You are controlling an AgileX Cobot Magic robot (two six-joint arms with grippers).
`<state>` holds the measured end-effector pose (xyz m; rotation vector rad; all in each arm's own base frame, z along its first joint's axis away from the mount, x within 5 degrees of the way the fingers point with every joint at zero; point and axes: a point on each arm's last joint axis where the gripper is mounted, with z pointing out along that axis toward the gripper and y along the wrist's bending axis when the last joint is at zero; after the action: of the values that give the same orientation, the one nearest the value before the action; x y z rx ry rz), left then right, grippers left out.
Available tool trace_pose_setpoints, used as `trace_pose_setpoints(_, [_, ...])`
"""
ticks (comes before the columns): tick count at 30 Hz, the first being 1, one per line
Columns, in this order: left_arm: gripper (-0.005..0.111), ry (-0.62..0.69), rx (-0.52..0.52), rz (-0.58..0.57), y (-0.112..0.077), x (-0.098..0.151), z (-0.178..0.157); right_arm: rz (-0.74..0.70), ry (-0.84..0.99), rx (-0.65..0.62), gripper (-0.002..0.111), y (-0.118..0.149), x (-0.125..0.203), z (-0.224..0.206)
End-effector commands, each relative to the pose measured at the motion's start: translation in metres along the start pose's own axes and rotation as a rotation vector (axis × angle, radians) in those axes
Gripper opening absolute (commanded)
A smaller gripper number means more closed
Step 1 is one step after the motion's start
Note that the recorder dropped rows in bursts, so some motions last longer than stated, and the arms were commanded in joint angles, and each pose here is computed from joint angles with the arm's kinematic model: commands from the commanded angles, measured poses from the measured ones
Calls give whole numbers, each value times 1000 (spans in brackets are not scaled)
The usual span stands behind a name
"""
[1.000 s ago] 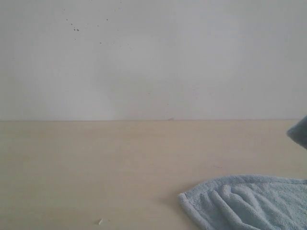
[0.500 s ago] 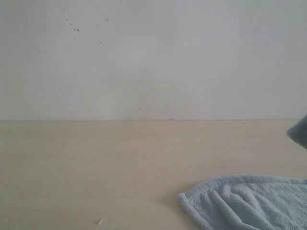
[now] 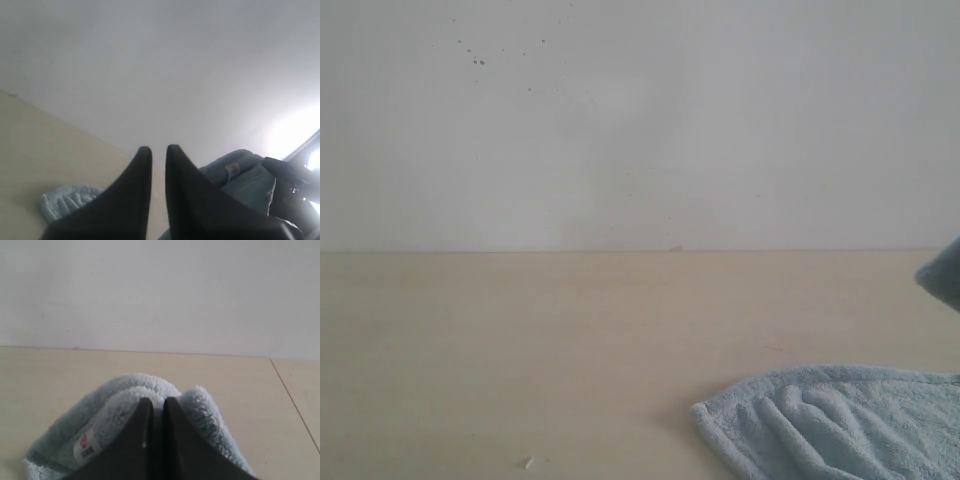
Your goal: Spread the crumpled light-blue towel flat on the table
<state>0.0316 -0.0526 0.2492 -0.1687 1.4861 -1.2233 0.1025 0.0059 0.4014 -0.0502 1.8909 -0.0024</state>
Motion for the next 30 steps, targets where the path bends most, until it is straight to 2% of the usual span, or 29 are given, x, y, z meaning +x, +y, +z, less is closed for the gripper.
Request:
trace_pose_setpoints(1, [10, -6, -1, 111, -11, -8, 0, -5, -36, -15, 3, 1, -3, -1])
trace_pose_setpoints(6, [10, 2, -184, 351, -10, -28, 8, -28, -50, -21, 3, 2, -5, 1])
trace_pose_setpoints(9, [10, 16, -268, 434, -8, -40, 15, -28, -37, -24, 3, 3, -4, 5])
trace_pose_setpoints(12, [10, 58, -317, 472, -1, -47, 26, -23, -34, -33, 3, 5, -4, 8])
trace_pose_setpoints(18, [10, 195, -415, 469, 23, -55, 56, -26, -31, -41, 3, 6, 3, 14])
trace_pose_setpoints(24, [10, 344, -421, 438, 47, -56, 96, -27, -35, -43, 3, 7, 3, 15])
trace_pose_setpoints(28, [10, 421, -367, 430, 62, -48, 131, -32, -39, -44, 3, 7, 3, 15])
trace_pose_setpoints(30, [10, 501, -313, 488, 65, -39, 144, -32, -39, -44, 3, 7, 3, 15])
